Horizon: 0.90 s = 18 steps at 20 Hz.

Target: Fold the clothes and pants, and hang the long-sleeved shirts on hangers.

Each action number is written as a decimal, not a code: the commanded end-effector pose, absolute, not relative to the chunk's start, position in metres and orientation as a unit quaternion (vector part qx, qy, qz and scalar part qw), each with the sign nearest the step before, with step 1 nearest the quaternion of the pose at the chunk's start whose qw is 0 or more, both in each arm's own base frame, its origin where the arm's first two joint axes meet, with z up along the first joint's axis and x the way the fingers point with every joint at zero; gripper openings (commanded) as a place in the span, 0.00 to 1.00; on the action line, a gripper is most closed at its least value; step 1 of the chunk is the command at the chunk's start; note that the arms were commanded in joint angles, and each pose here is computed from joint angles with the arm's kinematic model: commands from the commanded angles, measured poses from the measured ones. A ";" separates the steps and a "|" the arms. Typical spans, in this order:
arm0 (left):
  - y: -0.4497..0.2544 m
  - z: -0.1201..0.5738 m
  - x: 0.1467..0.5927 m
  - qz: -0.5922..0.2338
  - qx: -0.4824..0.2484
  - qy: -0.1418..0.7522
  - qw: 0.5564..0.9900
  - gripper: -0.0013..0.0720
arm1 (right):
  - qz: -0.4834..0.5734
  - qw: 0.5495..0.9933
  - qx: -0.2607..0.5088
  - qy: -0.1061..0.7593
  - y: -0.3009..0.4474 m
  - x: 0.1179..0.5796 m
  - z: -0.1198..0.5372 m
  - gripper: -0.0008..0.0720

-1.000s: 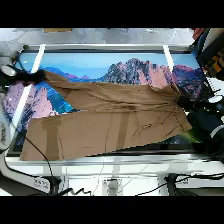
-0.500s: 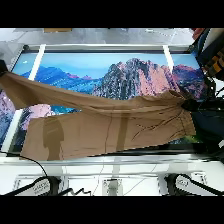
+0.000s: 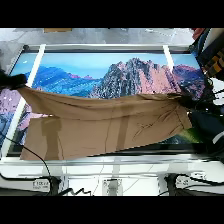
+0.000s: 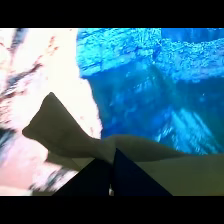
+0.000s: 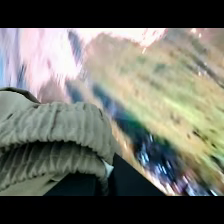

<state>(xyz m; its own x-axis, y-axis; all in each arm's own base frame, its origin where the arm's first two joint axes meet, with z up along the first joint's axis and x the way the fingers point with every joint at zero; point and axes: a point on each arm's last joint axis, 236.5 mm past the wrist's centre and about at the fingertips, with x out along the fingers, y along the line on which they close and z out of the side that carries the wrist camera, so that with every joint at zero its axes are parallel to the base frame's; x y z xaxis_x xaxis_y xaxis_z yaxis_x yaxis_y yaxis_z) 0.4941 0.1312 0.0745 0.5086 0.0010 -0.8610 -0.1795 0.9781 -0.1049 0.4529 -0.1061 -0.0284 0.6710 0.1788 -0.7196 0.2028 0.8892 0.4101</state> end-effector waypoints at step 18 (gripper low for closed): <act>0.176 -0.044 0.415 0.082 -0.222 0.661 0.712 0.78 | -0.067 0.882 0.304 0.354 -0.110 0.489 -0.054 0.07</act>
